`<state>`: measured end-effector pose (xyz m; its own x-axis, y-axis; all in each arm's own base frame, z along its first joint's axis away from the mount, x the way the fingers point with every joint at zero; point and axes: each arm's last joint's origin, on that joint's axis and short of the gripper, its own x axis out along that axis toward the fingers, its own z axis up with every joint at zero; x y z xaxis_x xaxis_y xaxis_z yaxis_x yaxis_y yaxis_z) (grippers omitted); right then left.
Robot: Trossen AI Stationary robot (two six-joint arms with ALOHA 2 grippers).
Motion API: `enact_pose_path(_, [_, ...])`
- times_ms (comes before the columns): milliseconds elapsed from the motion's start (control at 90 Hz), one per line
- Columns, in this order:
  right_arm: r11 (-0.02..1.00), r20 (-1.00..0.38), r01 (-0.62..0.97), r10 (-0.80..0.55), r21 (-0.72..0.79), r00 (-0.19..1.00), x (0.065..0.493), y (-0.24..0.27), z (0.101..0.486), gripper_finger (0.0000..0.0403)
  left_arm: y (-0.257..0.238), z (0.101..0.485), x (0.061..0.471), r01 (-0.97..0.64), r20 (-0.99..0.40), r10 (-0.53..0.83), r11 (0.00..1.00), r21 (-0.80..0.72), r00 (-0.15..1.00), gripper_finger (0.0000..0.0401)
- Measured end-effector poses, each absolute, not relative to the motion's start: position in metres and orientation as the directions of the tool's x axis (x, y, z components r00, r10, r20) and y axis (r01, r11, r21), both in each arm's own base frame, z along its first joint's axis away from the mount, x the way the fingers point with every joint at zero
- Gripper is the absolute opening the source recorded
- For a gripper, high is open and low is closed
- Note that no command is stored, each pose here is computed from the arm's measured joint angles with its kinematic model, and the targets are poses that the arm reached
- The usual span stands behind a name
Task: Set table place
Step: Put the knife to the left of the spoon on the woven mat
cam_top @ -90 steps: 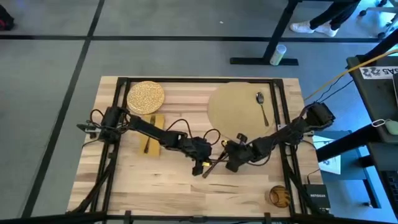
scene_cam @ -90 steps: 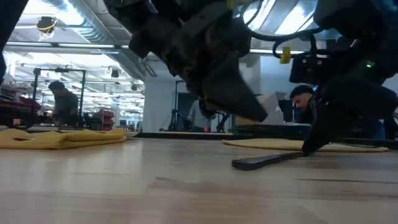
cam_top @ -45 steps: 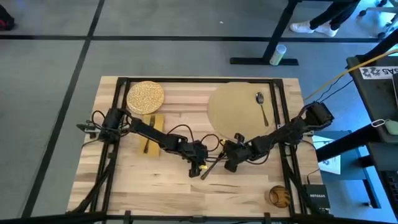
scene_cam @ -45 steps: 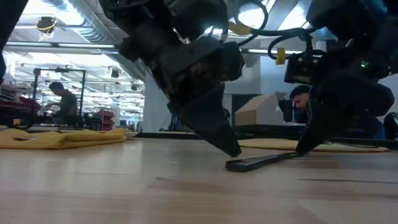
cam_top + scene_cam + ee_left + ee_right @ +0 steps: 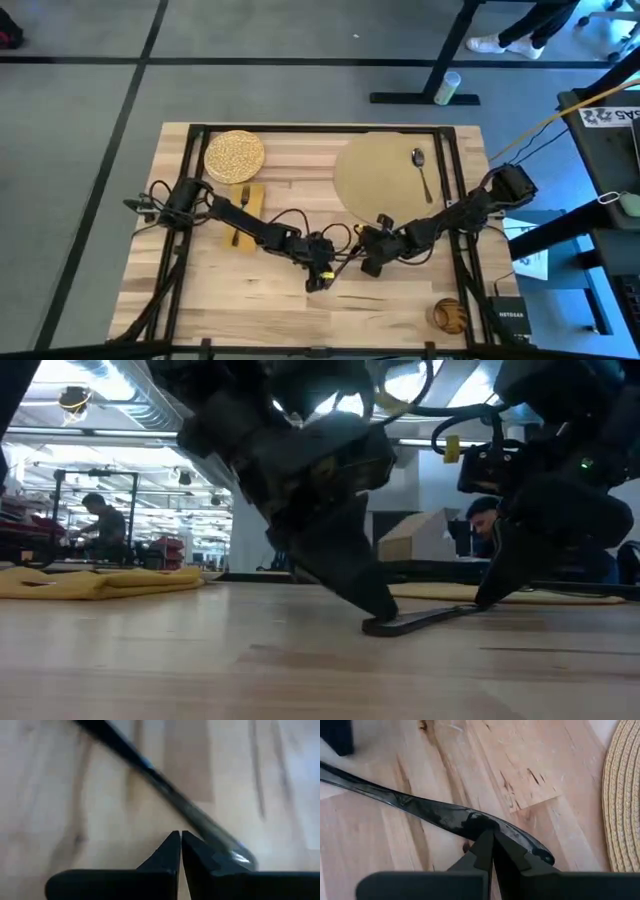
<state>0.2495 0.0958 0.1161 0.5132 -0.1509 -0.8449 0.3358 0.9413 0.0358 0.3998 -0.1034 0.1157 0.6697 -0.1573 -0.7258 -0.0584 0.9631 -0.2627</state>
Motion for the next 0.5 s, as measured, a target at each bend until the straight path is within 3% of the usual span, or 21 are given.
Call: enact_pose_path(500, [0.942,-0.837,0.331,-0.134,0.059,0.531,0.251,0.097,0.117,0.0,-0.115,0.109,0.404,-0.065,-0.675,-0.192,0.94,-0.336,0.712,0.0])
